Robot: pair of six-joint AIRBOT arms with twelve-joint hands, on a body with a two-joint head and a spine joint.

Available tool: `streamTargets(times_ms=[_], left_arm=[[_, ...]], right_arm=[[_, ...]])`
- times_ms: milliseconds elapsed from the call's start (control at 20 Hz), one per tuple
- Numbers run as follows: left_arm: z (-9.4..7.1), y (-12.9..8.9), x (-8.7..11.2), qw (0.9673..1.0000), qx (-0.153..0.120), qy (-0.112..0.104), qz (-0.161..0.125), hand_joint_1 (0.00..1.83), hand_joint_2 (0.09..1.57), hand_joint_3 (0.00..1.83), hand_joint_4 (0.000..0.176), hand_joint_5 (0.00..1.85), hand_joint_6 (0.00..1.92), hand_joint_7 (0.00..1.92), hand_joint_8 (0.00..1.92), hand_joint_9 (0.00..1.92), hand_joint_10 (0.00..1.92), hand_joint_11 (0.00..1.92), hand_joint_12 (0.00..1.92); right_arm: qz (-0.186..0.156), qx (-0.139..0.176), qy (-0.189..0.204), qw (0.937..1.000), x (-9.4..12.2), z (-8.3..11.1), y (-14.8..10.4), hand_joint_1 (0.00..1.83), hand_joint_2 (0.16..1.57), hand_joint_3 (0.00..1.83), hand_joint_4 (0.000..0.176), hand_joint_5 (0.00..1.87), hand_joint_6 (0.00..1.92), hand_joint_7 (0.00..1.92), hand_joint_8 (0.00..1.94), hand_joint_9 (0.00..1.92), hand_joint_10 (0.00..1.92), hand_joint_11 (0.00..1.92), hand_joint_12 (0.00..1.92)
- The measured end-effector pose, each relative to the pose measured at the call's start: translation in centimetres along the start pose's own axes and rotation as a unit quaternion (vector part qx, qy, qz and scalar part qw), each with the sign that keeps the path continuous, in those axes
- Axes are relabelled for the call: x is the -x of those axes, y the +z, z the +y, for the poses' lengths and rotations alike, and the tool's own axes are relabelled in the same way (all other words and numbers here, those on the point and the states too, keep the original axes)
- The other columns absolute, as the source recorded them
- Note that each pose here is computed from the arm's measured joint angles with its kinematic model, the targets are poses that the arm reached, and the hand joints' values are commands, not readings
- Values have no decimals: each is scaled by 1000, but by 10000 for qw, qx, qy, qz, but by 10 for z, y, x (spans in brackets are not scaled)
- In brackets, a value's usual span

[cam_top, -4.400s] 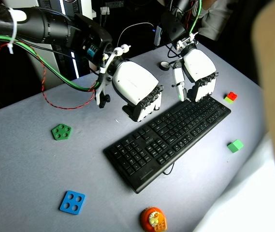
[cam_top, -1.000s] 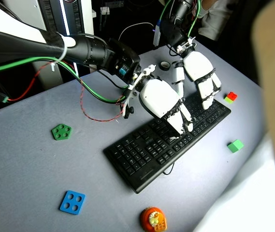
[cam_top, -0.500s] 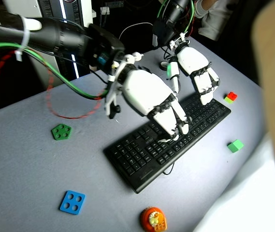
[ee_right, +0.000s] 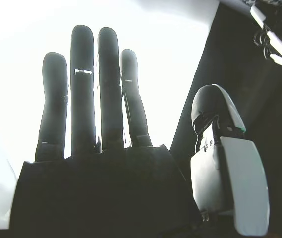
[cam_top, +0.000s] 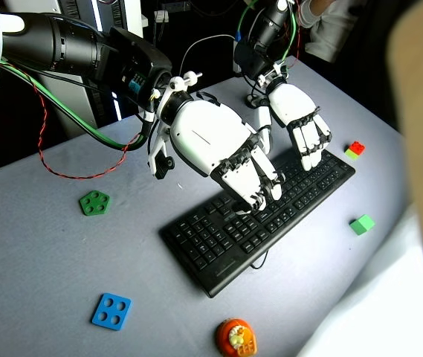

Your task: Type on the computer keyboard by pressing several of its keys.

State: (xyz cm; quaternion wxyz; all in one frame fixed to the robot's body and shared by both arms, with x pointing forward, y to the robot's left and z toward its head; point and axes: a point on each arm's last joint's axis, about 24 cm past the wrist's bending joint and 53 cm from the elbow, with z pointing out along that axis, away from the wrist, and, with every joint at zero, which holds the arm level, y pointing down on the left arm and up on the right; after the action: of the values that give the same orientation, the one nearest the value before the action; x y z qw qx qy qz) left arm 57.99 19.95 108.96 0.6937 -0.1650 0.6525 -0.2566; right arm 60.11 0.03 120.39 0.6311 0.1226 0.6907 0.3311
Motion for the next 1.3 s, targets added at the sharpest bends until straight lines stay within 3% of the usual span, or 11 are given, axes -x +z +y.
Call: streamTargets(times_ms=[150, 250, 300, 400, 450, 550, 700, 850, 1000, 1150, 1300], left_arm=[[-2, 7, 0, 10000, -43, -6, -58, 139, 1282, 0, 48, 283, 3, 398, 5, 386, 254, 0, 1366], [-1, 14, 3, 9999, -81, 21, -146, 403, 1233, 0, 43, 270, 3, 378, 4, 373, 264, 0, 1361], [0, 17, 4, 9998, -96, 45, -184, 403, 1233, 0, 43, 270, 3, 378, 4, 373, 264, 0, 1361], [4, 19, 3, 9999, -62, 27, -154, 760, 1110, 0, 49, 270, 9, 371, 5, 354, 283, 0, 1341], [4, 20, 3, 9999, -59, 16, -153, 760, 1110, 0, 49, 270, 9, 371, 5, 354, 283, 0, 1341], [0, 20, 7, 9995, -191, -22, -232, 1019, 969, 0, 95, 198, 0, 259, 0, 252, 261, 0, 1266], [-7, 20, 12, 9989, -321, -79, -330, 1040, 926, 0, 108, 108, 0, 191, 0, 175, 242, 0, 1127], [-7, 20, 13, 9988, -326, -108, -350, 973, 937, 0, 106, 101, 1, 192, 1, 181, 249, 0, 1161], [-5, 18, 14, 9993, -216, -87, -278, 82, 1246, 44, 66, 87, 1, 217, 4, 177, 254, 0, 1062], [3, 18, 13, 10000, 12, -33, -77, 2, 1252, 21, 52, 174, 32, 315, 29, 254, 286, 0, 1216], [-11, 17, 30, 9998, -134, -50, -123, 0, 1199, 0, 45, 279, 51, 402, 26, 329, 315, 0, 1295]], right_arm=[[35, -7, 10, 10000, -3, -2, -1, 40, 1228, 2, 0, 318, 489, 722, 0, 495, 944, 116, 1714], [50, 6, 16, 10000, -4, -2, -2, 32, 1234, 3, 0, 319, 497, 723, 2, 499, 949, 111, 1723], [54, 4, 28, 10000, -4, -2, -2, 32, 1234, 3, 0, 319, 497, 723, 2, 499, 949, 111, 1723], [52, 4, 68, 10000, -4, -2, -2, 16, 1242, 6, 0, 323, 504, 722, 2, 500, 951, 118, 1721], [51, 6, 69, 10000, -4, -2, -2, 16, 1242, 6, 0, 323, 504, 722, 2, 500, 951, 118, 1721], [59, 8, 85, 9999, -4, -2, -2, 3, 1244, 6, 0, 322, 511, 726, 3, 504, 955, 129, 1714], [68, 10, 103, 9999, -5, -2, -2, 12, 1244, 4, 0, 314, 524, 729, 4, 503, 958, 110, 1724], [82, 16, 100, 9999, -6, -2, -2, 1, 1247, 4, 0, 298, 525, 712, 0, 484, 951, 88, 1723], [89, 19, 100, 9999, -6, -2, -2, 8, 1247, 4, 0, 314, 539, 724, 7, 483, 956, 94, 1727], [88, 22, 87, 9999, -7, -2, -2, 16, 1247, 2, 0, 319, 540, 726, 5, 483, 950, 101, 1725], [153, 49, 97, 9998, -10, -1, -4, 0, 1247, 1, 0, 321, 558, 720, 2, 474, 987, 88, 1749]])
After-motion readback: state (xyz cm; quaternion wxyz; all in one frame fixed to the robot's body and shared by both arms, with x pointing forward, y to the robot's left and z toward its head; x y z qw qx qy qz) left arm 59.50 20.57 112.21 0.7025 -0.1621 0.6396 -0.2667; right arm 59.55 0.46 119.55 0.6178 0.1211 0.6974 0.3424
